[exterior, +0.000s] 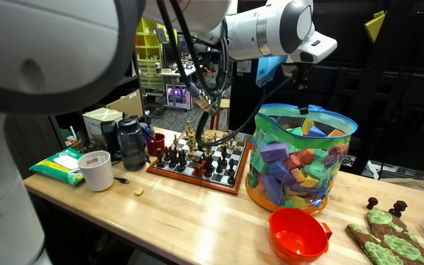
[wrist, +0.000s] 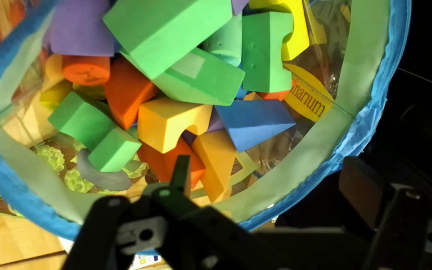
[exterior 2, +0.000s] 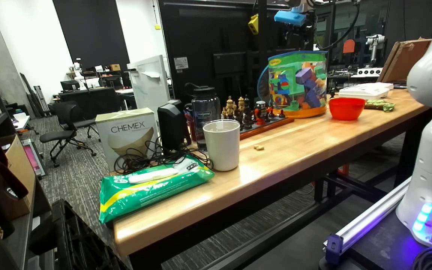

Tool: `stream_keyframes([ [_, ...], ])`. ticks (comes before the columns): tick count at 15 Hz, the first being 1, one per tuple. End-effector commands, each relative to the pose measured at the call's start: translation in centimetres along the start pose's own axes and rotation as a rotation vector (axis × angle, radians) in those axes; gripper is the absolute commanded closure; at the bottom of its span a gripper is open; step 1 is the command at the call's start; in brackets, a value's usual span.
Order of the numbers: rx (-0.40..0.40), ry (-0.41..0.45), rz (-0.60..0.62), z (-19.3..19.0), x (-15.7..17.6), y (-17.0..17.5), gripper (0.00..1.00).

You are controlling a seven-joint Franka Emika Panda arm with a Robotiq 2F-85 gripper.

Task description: Remove the green block from the bag.

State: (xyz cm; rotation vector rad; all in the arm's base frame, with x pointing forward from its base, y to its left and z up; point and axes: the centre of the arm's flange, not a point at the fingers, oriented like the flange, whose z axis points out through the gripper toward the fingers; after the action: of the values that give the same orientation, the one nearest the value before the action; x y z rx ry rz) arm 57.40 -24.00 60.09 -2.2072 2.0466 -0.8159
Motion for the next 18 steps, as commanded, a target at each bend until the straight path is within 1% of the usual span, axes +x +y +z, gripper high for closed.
stream_keyframes([
  [1,-0.010,0.005,0.000,0.3,1.4,-1.7,0.00],
  [5,-0.016,0.015,-0.009,0.9,2.4,-2.3,0.00],
  [10,-0.042,0.000,-0.070,0.9,3.2,-2.6,0.00],
  [13,-0.074,-0.053,-0.170,1.0,3.6,-2.9,0.00],
  [15,-0.101,-0.110,-0.258,1.2,3.7,-3.0,0.00],
  [18,-0.121,-0.190,-0.368,1.7,3.7,-3.2,0.00],
])
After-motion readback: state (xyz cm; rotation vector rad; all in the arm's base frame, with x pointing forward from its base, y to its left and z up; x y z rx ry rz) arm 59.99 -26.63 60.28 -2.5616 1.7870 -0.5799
